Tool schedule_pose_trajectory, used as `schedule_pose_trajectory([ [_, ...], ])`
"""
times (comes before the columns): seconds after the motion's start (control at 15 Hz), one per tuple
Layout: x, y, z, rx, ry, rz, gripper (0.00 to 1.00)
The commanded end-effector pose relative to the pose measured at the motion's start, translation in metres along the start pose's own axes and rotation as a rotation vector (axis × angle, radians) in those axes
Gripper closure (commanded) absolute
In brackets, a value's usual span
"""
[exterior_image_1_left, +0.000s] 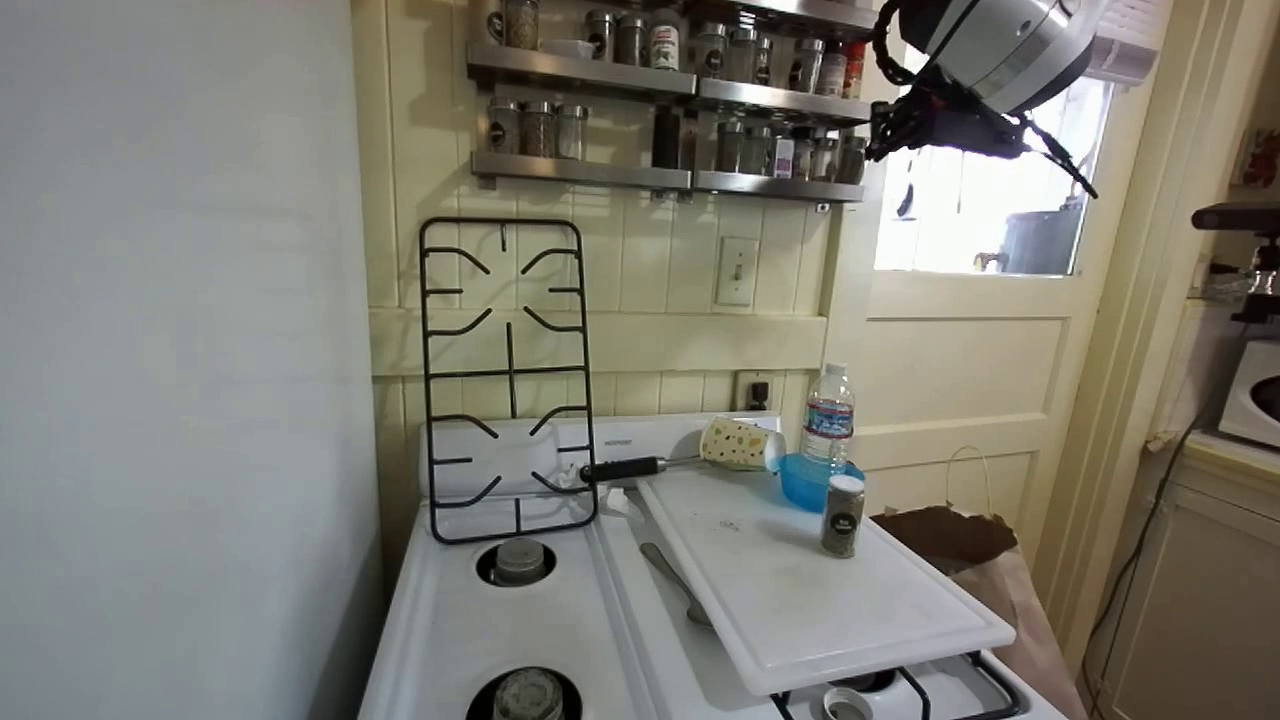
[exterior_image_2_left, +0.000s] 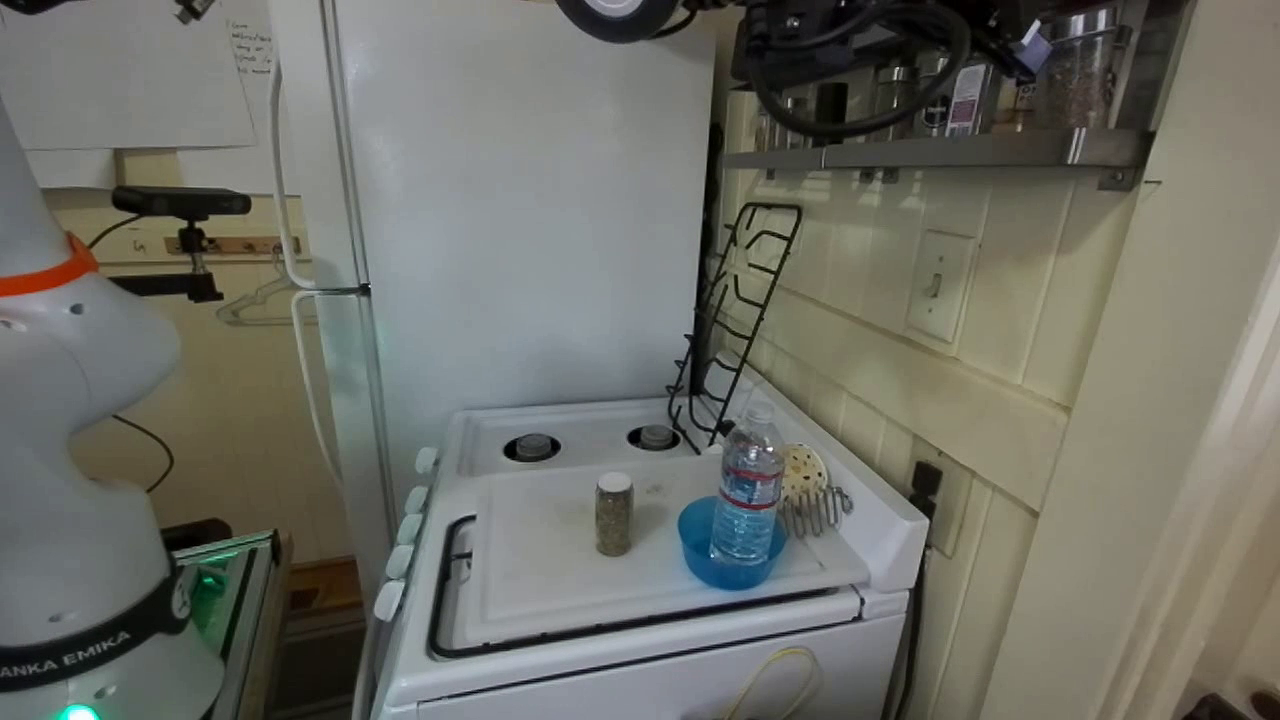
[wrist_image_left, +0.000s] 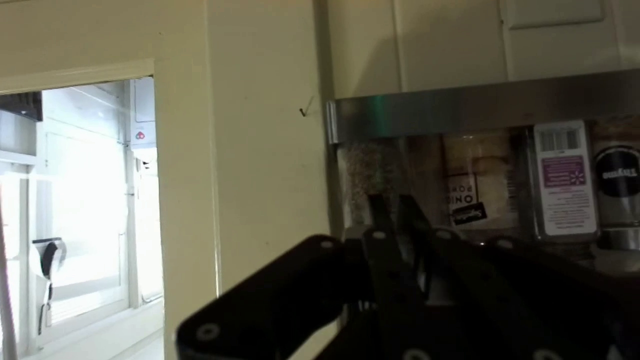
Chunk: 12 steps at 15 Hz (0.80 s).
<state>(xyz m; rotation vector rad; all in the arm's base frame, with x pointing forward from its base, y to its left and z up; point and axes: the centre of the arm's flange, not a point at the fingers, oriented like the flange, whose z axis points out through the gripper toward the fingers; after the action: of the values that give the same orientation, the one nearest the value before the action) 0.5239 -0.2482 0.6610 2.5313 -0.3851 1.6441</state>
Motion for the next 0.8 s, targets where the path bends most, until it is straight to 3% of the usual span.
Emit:
schedule_pose_trajectory([
  [0.0,-0.008,0.003,-0.016,0.077,-0.031,-0.007,1.00],
  [0.2,-0.009,0.005,-0.021,0.078,-0.053,-0.008,1.00],
  [0.73,0.003,-0.004,0.010,0.054,-0.050,0.016,1.00],
])
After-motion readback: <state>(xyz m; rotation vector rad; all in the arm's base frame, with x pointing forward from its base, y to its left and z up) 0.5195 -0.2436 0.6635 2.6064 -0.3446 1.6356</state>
